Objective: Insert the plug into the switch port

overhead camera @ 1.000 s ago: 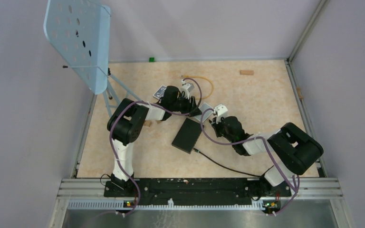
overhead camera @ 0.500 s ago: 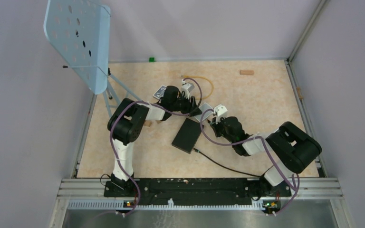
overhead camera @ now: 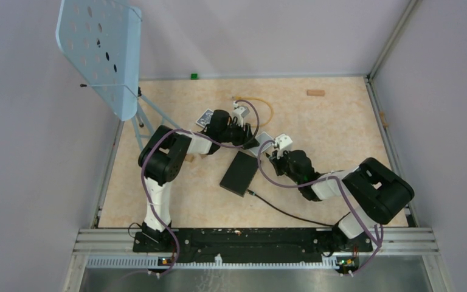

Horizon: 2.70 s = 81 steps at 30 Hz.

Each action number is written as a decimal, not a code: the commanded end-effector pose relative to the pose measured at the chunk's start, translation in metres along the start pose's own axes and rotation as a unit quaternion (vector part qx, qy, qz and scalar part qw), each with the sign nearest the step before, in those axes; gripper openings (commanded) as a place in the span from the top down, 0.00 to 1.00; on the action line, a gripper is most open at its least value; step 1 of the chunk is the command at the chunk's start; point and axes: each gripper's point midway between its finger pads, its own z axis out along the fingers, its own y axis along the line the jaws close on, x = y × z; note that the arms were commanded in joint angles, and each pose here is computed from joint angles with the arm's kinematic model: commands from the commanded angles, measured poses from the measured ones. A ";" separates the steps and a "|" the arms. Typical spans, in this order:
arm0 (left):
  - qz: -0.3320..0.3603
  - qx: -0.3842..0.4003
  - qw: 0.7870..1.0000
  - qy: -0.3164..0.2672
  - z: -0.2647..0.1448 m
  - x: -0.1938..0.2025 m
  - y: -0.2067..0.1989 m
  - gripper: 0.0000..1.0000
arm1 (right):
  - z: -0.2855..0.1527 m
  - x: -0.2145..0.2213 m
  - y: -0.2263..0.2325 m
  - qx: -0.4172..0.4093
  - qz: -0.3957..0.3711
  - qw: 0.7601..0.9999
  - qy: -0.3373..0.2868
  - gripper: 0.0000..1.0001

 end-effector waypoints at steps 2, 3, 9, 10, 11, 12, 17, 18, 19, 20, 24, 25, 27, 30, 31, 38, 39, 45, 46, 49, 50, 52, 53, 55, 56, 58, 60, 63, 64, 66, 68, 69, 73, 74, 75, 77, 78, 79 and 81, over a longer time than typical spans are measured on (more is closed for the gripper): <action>-0.028 -0.001 0.998 0.061 0.005 0.041 0.001 0.46 | -0.003 -0.041 -0.003 0.004 0.010 0.998 -0.069 1.00; -0.028 0.000 0.998 0.061 0.005 0.041 0.001 0.46 | -0.003 -0.041 -0.003 0.005 0.010 0.998 -0.069 1.00; -0.029 0.006 0.997 0.064 0.005 0.043 -0.001 0.46 | 0.001 -0.035 -0.006 0.014 0.010 0.998 -0.063 1.00; -0.030 0.006 0.997 0.066 0.004 0.044 -0.001 0.46 | 0.003 -0.031 -0.006 0.015 0.010 0.998 -0.059 1.00; -0.030 0.007 0.997 0.066 0.004 0.045 -0.002 0.46 | 0.004 -0.030 -0.006 0.016 0.011 0.998 -0.059 1.00; -0.031 0.007 0.997 0.067 0.003 0.047 -0.002 0.46 | 0.006 -0.029 -0.006 0.017 0.012 0.998 -0.058 1.00; -0.034 0.017 0.997 0.071 0.001 0.053 -0.004 0.46 | 0.012 -0.020 -0.006 0.018 0.013 0.998 -0.056 1.00; -0.035 0.019 0.997 0.072 0.001 0.055 -0.005 0.46 | 0.013 -0.019 -0.006 0.018 0.012 0.998 -0.056 1.00; -0.036 0.021 0.996 0.074 0.001 0.056 -0.006 0.46 | 0.014 -0.019 -0.006 0.018 0.012 0.998 -0.056 1.00; -0.035 0.024 0.996 0.074 0.001 0.057 -0.008 0.46 | 0.015 -0.019 -0.006 0.018 0.011 0.998 -0.057 1.00; -0.037 0.028 0.996 0.079 0.001 0.062 -0.010 0.46 | 0.017 -0.019 -0.007 0.019 0.008 0.998 -0.058 1.00; -0.038 0.029 0.996 0.080 0.001 0.064 -0.011 0.46 | 0.019 -0.019 -0.007 0.020 0.007 0.998 -0.058 1.00; -0.039 0.031 0.995 0.083 0.000 0.067 -0.012 0.46 | 0.020 -0.020 -0.006 0.020 0.007 0.998 -0.060 1.00; -0.041 0.034 0.995 0.087 -0.002 0.071 -0.016 0.46 | 0.023 -0.021 -0.006 0.018 0.008 0.998 -0.060 1.00; -0.041 0.035 0.995 0.088 -0.002 0.073 -0.017 0.46 | 0.024 -0.022 -0.005 0.018 0.008 0.998 -0.060 1.00; -0.029 0.066 0.992 0.107 -0.003 0.091 -0.035 0.46 | 0.027 -0.037 -0.002 0.008 -0.002 0.997 -0.074 1.00; -0.028 0.072 0.991 0.110 -0.003 0.093 -0.038 0.47 | 0.027 -0.040 -0.002 0.008 -0.002 0.997 -0.077 1.00; -0.017 0.105 0.986 0.131 -0.005 0.109 -0.058 0.48 | 0.031 -0.058 -0.005 0.014 -0.020 0.995 -0.094 1.00; -0.015 0.110 0.985 0.135 -0.006 0.111 -0.062 0.48 | 0.033 -0.062 -0.004 0.013 -0.020 0.995 -0.098 1.00; -0.012 0.128 0.981 0.144 -0.007 0.119 -0.073 0.48 | 0.036 -0.072 -0.002 0.008 -0.022 0.994 -0.109 1.00; -0.012 0.134 0.980 0.146 -0.008 0.120 -0.077 0.48 | 0.037 -0.076 -0.001 0.007 -0.022 0.993 -0.113 1.00; -0.010 0.146 0.978 0.152 -0.008 0.124 -0.084 0.49 | 0.040 -0.083 0.000 0.004 -0.024 0.993 -0.119 1.00; -0.009 0.149 0.977 0.154 -0.008 0.126 -0.087 0.49 | 0.041 -0.087 0.001 0.002 -0.025 0.992 -0.122 1.00; -0.012 0.148 0.977 0.151 -0.009 0.126 -0.088 0.48 | 0.042 -0.089 0.002 -0.001 -0.026 0.992 -0.124 1.00; -0.013 0.142 0.979 0.147 -0.009 0.124 -0.087 0.48 | 0.041 -0.089 0.002 -0.001 -0.027 0.992 -0.124 1.00; -0.014 0.123 0.982 0.140 -0.009 0.119 -0.081 0.47 | 0.038 -0.085 0.001 0.001 -0.027 0.993 -0.119 1.00; -0.021 0.093 0.987 0.125 -0.008 0.108 -0.068 0.46 | 0.034 -0.076 0.000 0.002 -0.024 0.994 -0.105 1.00; -0.037 0.043 0.994 0.088 -0.010 0.080 -0.042 0.44 | 0.026 -0.058 0.002 -0.004 -0.019 0.997 -0.074 1.00; -0.041 0.023 0.996 0.076 -0.011 0.070 -0.032 0.42 | 0.024 -0.051 0.002 -0.005 -0.015 0.998 -0.059 1.00; -0.041 -0.020 0.998 0.053 -0.013 0.047 -0.012 0.39 | 0.019 -0.039 0.003 -0.008 -0.006 0.999 -0.033 1.00; -0.031 -0.058 0.997 0.031 -0.013 0.021 0.003 0.34 | 0.013 -0.028 0.004 -0.009 0.012 1.000 -0.010 0.99; -0.025 -0.072 0.997 0.023 -0.014 0.010 0.009 0.32 | 0.011 -0.023 0.004 -0.007 0.020 1.000 0.003 0.96; -0.012 -0.113 0.994 -0.001 -0.019 -0.020 0.024 0.24 | 0.000 -0.014 0.002 0.003 0.040 0.999 0.034 0.83; -0.013 -0.124 0.992 -0.007 -0.022 -0.025 0.029 0.23 | -0.002 -0.012 0.001 0.007 0.044 0.998 0.041 0.80; -0.015 -0.131 0.991 -0.011 -0.024 -0.029 0.031 0.21 | -0.005 -0.011 0.000 0.011 0.047 0.998 0.048 0.77; -0.017 -0.140 0.990 -0.017 -0.029 -0.033 0.033 0.19 | -0.010 -0.010 -0.003 0.021 0.053 0.997 0.060 0.73; -0.018 -0.146 0.989 -0.022 -0.032 -0.036 0.034 0.18 | -0.013 -0.009 -0.005 0.026 0.055 0.996 0.066 0.71; -0.019 -0.151 0.988 -0.027 -0.036 -0.039 0.033 0.17 | -0.017 -0.010 -0.007 0.032 0.057 0.995 0.071 0.70; -0.020 -0.163 0.986 -0.039 -0.046 -0.046 0.032 0.15 | -0.022 -0.016 -0.009 0.038 0.063 0.995 0.072 0.68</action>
